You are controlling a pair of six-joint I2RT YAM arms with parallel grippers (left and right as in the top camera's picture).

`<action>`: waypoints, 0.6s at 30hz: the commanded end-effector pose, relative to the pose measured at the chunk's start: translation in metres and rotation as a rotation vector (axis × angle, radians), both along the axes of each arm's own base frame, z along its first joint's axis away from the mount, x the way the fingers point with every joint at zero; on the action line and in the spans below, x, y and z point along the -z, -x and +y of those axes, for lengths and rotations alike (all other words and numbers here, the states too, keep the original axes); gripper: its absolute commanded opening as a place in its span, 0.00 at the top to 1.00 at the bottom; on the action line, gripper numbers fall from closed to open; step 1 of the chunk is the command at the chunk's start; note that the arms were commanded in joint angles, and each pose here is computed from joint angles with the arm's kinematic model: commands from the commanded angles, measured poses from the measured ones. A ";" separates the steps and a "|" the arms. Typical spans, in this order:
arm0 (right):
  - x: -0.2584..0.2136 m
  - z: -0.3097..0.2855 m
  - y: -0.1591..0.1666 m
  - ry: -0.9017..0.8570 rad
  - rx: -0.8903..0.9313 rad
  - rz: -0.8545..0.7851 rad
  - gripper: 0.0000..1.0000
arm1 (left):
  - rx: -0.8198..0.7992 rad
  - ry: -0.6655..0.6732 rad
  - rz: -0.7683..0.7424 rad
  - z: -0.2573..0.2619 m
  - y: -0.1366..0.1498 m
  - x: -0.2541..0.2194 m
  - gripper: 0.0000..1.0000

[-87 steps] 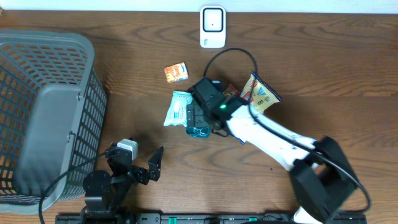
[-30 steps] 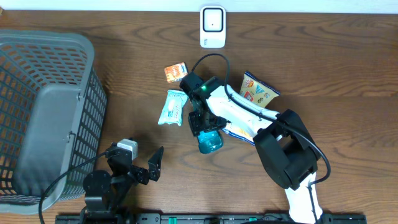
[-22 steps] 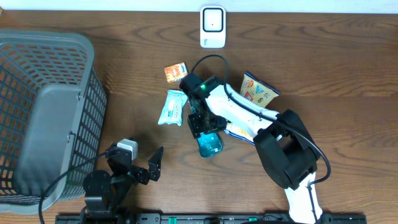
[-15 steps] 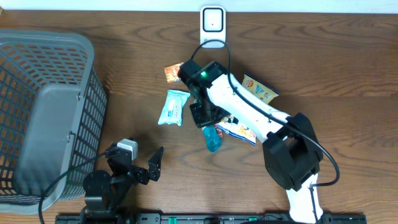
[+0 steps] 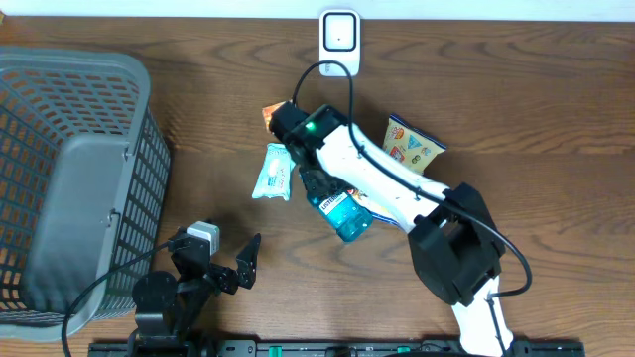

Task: Scan the item barcode
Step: 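Lift the Listerine bottle off the table with the right gripper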

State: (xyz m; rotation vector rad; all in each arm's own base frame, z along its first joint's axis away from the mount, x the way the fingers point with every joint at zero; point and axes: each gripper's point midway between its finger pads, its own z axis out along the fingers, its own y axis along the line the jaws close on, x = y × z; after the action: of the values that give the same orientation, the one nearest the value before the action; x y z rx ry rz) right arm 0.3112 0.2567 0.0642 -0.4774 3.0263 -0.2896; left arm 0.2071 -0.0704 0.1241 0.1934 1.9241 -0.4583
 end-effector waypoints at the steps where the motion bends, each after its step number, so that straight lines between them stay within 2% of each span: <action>1: 0.001 0.000 0.001 0.074 -0.035 -0.050 0.55 | 0.004 0.007 0.031 -0.001 0.002 0.010 0.01; 6: -0.002 0.008 0.003 0.158 -0.113 -0.155 0.26 | 0.004 0.007 0.031 -0.001 0.002 0.010 0.01; 11: 0.015 0.032 0.001 0.111 -0.196 -0.209 0.09 | 0.004 0.007 0.031 -0.001 0.002 0.010 0.01; 14: 0.026 0.048 -0.010 0.064 -0.274 -0.255 0.06 | 0.004 0.007 0.031 -0.001 0.002 0.010 0.01; 18: 0.034 0.056 -0.026 0.029 -0.317 -0.315 0.14 | 0.004 0.007 0.031 -0.001 0.002 0.010 0.01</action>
State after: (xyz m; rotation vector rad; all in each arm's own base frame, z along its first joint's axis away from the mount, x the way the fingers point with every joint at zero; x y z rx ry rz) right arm 0.3274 0.3224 0.0401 -0.7357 2.6414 -0.2755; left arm 0.2071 -0.0704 0.1241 0.1934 1.9241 -0.4583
